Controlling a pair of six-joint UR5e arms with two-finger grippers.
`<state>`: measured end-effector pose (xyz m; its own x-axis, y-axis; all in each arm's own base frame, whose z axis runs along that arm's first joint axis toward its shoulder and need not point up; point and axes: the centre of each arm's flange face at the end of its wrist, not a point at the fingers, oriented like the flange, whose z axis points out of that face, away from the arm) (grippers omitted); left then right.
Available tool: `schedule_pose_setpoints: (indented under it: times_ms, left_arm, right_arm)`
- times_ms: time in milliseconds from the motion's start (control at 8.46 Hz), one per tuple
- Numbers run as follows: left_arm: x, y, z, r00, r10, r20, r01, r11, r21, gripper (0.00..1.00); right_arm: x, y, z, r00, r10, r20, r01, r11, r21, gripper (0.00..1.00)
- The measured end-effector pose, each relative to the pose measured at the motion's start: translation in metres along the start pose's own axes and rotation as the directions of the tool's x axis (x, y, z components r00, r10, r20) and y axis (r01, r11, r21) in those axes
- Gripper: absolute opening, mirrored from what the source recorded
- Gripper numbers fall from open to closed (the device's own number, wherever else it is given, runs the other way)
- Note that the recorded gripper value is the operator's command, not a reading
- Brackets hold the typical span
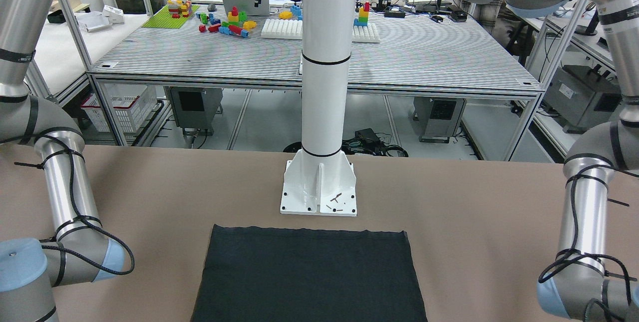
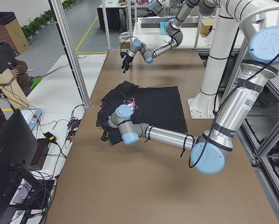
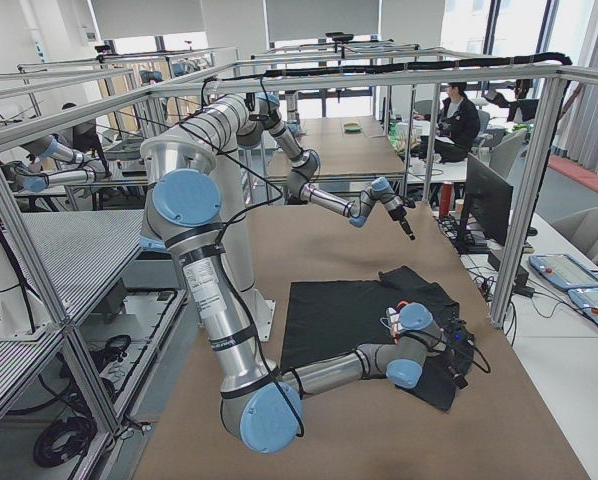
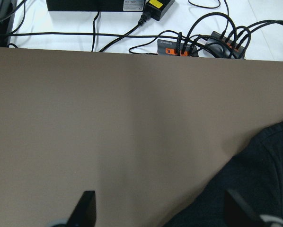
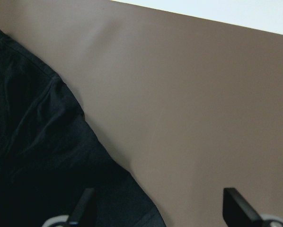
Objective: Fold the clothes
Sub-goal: 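Move both grippers in toward the shirt's shoulders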
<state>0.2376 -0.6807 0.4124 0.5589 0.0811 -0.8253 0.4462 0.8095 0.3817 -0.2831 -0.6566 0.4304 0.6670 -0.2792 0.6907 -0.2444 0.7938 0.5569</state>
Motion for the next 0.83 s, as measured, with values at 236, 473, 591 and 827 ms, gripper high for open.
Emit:
schedule_pose_setpoints:
  times_ms: [236, 473, 591, 827]
  left_arm:
    - [0.004, 0.003, 0.003, 1.0, -0.004, 0.0, 0.004, 1.0, 0.0, 0.95]
    - [0.005, 0.004, 0.005, 1.0, -0.006, 0.001, 0.006, 1.0, -0.001, 0.95]
    - [0.005, 0.004, 0.005, 1.0, -0.006, 0.002, 0.006, 1.0, -0.001, 0.95]
    - [0.007, 0.008, 0.01, 1.0, -0.004, 0.011, 0.004, 1.0, 0.003, 0.95]
  right_arm:
    - [0.004, 0.019, 0.02, 0.998, 0.061, 0.019, -0.061, 0.998, -0.002, 0.94]
    - [-0.008, 0.034, 0.035, 0.997, 0.081, 0.007, -0.081, 0.997, 0.002, 0.94]
    - [-0.013, 0.042, 0.041, 0.996, 0.089, -0.004, -0.089, 0.996, 0.004, 0.94]
    - [-0.021, 0.056, 0.054, 0.996, 0.09, -0.027, -0.09, 0.996, 0.003, 0.93]
